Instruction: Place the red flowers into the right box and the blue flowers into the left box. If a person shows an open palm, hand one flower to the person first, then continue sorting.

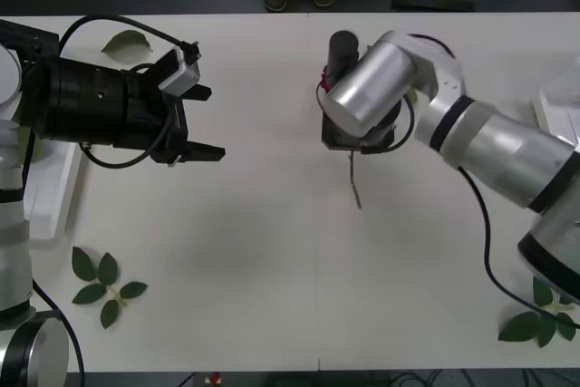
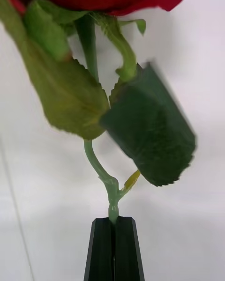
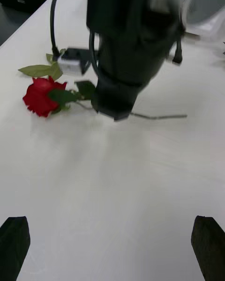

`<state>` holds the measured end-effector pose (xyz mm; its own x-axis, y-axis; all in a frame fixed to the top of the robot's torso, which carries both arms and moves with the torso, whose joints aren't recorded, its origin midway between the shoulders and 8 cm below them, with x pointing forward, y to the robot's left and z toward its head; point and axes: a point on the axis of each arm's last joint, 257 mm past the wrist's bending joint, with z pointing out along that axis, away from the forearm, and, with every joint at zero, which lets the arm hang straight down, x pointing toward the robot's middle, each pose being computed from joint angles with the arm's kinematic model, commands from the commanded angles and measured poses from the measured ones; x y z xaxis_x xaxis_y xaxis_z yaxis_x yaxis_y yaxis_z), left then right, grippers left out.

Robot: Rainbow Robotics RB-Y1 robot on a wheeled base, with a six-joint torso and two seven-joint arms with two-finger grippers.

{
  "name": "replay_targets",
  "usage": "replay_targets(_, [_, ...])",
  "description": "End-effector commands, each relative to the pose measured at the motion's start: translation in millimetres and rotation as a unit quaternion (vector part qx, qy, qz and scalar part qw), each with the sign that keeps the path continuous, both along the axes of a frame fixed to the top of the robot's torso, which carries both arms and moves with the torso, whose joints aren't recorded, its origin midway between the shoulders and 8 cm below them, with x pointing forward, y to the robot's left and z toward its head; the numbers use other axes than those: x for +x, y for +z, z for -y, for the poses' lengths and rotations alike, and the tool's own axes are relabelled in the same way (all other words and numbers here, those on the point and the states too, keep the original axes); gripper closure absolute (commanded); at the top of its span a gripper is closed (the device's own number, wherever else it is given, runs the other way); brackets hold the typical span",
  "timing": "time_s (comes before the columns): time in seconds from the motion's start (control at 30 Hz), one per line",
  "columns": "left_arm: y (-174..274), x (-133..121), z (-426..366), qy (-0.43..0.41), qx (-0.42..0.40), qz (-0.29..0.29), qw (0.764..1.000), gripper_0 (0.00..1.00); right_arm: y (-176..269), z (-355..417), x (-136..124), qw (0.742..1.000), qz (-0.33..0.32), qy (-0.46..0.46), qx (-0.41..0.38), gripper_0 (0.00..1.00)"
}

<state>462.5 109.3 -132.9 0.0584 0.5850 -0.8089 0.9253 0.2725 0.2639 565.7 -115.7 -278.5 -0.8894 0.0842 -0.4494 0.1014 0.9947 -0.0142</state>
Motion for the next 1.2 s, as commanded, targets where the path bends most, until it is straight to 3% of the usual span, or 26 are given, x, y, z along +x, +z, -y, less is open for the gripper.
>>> replay_targets(0.03, [20,2,4,-0.019,0.007,0.038,0.999,0.0,89,37,17,0.999,0.02,-0.014,0.022,1.0])
replay_targets(0.23, [20,2,4,-0.019,0.007,0.038,0.999,0.0,170,85,-5,0.999,-0.001,-0.015,0.043,1.0])
replay_targets(0.4, [20,2,4,-0.019,0.007,0.038,0.999,0.0,236,154,-48,0.999,-0.026,0.0,0.037,1.0])
replay_targets(0.57, [20,2,4,-0.019,0.007,0.038,0.999,0.0,266,234,-86,0.998,-0.059,0.0,0.004,1.0])
replay_targets(0.77, [20,2,4,-0.019,0.007,0.038,0.999,0.0,261,337,-105,0.996,-0.077,-0.002,-0.041,1.0])
replay_targets(0.97, [20,2,4,-0.019,0.007,0.038,0.999,0.0,217,431,-120,0.992,-0.103,-0.03,-0.073,1.0])
replay_targets(1.2, [20,2,4,-0.019,0.007,0.038,0.999,0.0,173,515,-121,0.988,-0.091,-0.05,-0.118,1.0])
